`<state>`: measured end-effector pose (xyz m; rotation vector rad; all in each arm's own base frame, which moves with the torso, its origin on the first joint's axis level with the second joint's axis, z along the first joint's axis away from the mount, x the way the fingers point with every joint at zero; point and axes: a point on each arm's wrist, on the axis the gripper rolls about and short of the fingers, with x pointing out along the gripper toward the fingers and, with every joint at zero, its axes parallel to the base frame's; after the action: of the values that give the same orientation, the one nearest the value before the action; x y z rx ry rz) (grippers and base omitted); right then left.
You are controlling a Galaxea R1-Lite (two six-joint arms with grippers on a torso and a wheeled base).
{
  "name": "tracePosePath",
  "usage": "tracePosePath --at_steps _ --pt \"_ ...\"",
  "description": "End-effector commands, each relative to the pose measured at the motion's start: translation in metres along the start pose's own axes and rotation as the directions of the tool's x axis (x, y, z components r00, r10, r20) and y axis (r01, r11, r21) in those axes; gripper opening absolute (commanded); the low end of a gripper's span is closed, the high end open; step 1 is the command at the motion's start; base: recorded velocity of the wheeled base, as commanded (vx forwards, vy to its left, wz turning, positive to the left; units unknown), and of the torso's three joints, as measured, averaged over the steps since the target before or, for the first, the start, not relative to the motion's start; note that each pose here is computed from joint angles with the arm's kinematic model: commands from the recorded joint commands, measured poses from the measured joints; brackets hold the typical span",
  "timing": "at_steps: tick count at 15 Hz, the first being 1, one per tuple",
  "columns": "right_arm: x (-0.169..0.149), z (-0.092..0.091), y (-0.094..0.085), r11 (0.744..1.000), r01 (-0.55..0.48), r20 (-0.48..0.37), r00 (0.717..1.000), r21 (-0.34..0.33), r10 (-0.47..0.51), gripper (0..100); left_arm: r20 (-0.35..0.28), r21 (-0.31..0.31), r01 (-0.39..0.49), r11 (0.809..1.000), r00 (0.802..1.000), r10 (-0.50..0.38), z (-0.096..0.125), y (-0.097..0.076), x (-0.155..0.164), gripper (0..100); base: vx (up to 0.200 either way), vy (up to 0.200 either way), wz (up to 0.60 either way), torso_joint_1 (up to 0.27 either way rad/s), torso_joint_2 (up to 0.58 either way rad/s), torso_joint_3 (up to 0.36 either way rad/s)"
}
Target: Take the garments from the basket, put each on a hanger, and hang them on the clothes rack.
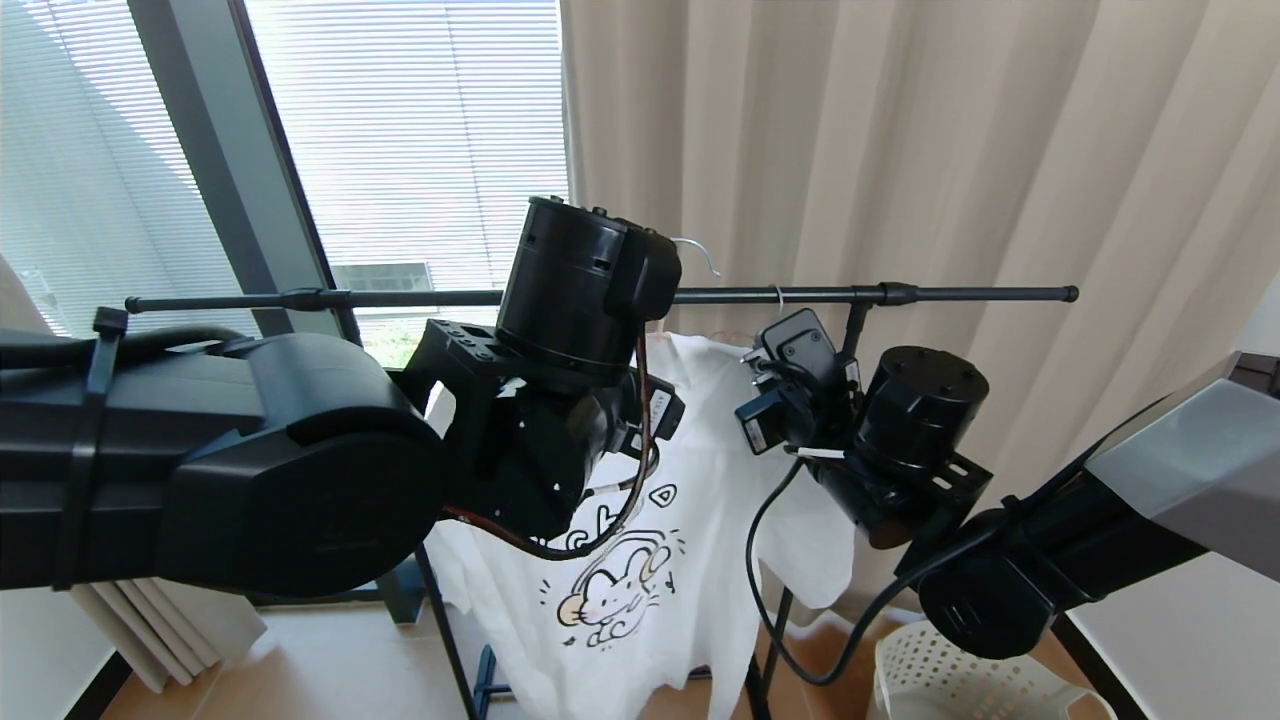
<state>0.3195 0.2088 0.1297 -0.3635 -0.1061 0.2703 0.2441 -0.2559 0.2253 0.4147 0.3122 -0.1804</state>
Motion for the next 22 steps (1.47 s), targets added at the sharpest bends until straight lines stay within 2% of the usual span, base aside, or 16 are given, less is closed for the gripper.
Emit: tracePosePath --at_steps 1,6,12,15,17,20,22 --pt "0.0 0.001 -0.001 1.0 0.004 0.003 1.0 0.0 -0.004 0 0.009 -0.006 0.001 1.0 1.0 -0.001 0.002 0.003 -0.004 100 0.0 0.0 0.0 0.0 0.0 0.0" --pt "0.001 -0.001 -0.003 1.0 0.008 -0.002 1.0 -0.001 -0.008 0 0.022 -0.018 -0.003 1.0 1.0 0.004 0.003 0.013 -0.014 100 0.0 0.0 0.0 0.0 0.0 0.0" --pt "-0.001 0.002 -0.009 1.0 0.013 0.007 1.0 0.003 -0.013 0 -0.008 -0.038 -0.055 0.998 0.998 0.055 -0.01 0.04 -0.019 100 0.0 0.0 0.0 0.0 0.0 0.0" --pt "-0.002 0.004 -0.009 1.0 0.013 0.011 1.0 0.004 -0.013 0 -0.074 -0.115 -0.129 0.985 0.99 0.121 -0.025 0.059 -0.005 100 0.0 0.0 0.0 0.0 0.0 0.0" --pt "-0.002 0.005 -0.01 1.0 0.016 0.013 1.0 0.005 -0.016 0 -0.126 -0.168 -0.159 0.973 0.982 0.139 -0.03 0.066 0.0 100 0.0 0.0 0.0 0.0 0.0 0.0" --pt "-0.002 0.005 -0.01 1.0 0.015 0.015 1.0 0.005 -0.015 0 -0.205 -0.348 -0.202 0.916 0.969 0.136 -0.031 0.064 0.007 100 0.0 0.0 0.0 0.0 0.0 0.0" --pt "-0.002 0.005 -0.01 1.0 0.015 0.015 1.0 0.005 -0.015 0 -0.219 -0.471 -0.226 0.853 0.966 0.135 -0.029 0.06 0.015 100 0.0 0.0 0.0 0.0 0.0 0.0"
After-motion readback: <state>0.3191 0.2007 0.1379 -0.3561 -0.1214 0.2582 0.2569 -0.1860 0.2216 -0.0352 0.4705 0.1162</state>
